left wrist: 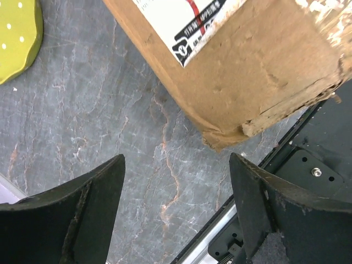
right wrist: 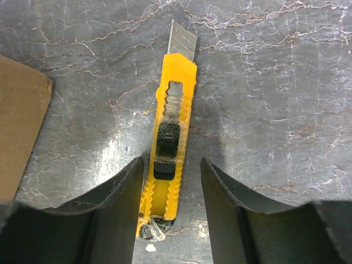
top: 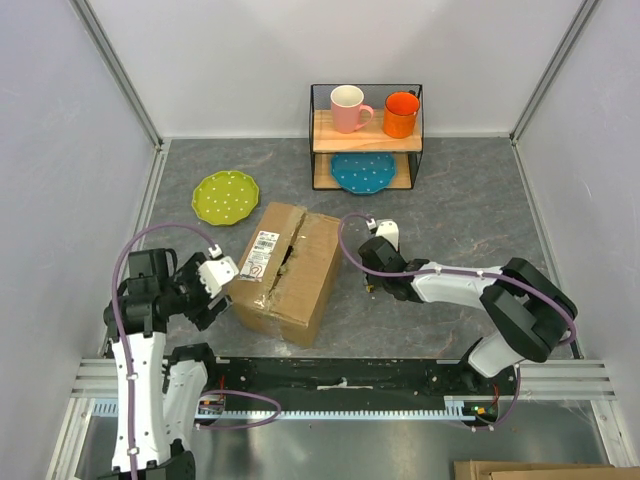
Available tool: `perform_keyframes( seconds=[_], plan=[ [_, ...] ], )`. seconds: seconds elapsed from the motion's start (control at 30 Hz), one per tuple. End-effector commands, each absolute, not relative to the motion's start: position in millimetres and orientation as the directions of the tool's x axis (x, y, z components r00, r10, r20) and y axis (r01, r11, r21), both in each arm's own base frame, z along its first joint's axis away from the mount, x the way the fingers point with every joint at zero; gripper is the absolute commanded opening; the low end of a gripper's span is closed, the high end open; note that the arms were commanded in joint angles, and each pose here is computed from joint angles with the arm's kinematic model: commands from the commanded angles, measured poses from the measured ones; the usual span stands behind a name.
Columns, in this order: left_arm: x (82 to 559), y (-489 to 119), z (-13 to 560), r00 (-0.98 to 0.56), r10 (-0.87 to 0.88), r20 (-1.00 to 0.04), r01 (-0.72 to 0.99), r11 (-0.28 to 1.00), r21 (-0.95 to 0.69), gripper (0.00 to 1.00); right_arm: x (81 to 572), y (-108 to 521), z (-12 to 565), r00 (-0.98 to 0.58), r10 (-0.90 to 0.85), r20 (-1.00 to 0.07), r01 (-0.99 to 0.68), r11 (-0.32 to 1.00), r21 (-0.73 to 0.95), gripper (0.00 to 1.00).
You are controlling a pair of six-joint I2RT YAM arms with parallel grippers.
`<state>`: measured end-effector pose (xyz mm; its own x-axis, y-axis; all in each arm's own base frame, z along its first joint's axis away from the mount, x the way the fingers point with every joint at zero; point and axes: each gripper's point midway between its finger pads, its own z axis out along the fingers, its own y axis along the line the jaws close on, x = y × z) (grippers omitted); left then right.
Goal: Unpack the express box
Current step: Pick up the knife from the center of the board.
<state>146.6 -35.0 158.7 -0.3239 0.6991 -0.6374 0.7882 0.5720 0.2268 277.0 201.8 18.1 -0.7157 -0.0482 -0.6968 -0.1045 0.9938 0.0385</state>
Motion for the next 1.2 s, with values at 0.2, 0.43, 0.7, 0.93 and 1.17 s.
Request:
perform_keyframes(
  seconds=[0.2, 0.43, 0.7, 0.93, 1.17],
  plan=[
    [161.9, -49.2, 212.7, -0.227, 0.676, -0.701, 0.812, 0.529, 0.247, 0.81, 275.7, 199.1, 15.7, -0.698, 0.007, -0.716, -0.077, 0.993, 0.085, 0.16],
    [174.1, -65.9, 285.0, -0.105, 0.625, -0.773, 0.811, 0.504, 0.297, 0.89, 271.6, 199.4, 73.2, -0.610, 0.010, -0.793, -0.140, 0.983, 0.120, 0.03],
    [157.2, -102.1, 347.0, 0.052, 0.493, -0.869, 0.858, 0.423, 0.292, 0.96, 242.6, 205.8, 194.5, -0.426, 0.037, -0.904, -0.335, 0.922, 0.195, 0.03],
    [135.5, -130.9, 351.4, -0.057, 0.304, -0.951, 0.936, 0.349, 0.055, 1.00, 186.0, 255.8, 279.4, -0.297, -0.028, -0.954, -0.658, 0.731, 0.183, 0.02],
    [147.1, -147.7, 368.9, -0.149, 0.099, -0.984, 0.947, 0.301, -0.113, 1.00, 155.2, 312.9, 323.7, -0.159, -0.081, -0.984, -0.764, 0.642, 0.071, 0.01]
  ],
)
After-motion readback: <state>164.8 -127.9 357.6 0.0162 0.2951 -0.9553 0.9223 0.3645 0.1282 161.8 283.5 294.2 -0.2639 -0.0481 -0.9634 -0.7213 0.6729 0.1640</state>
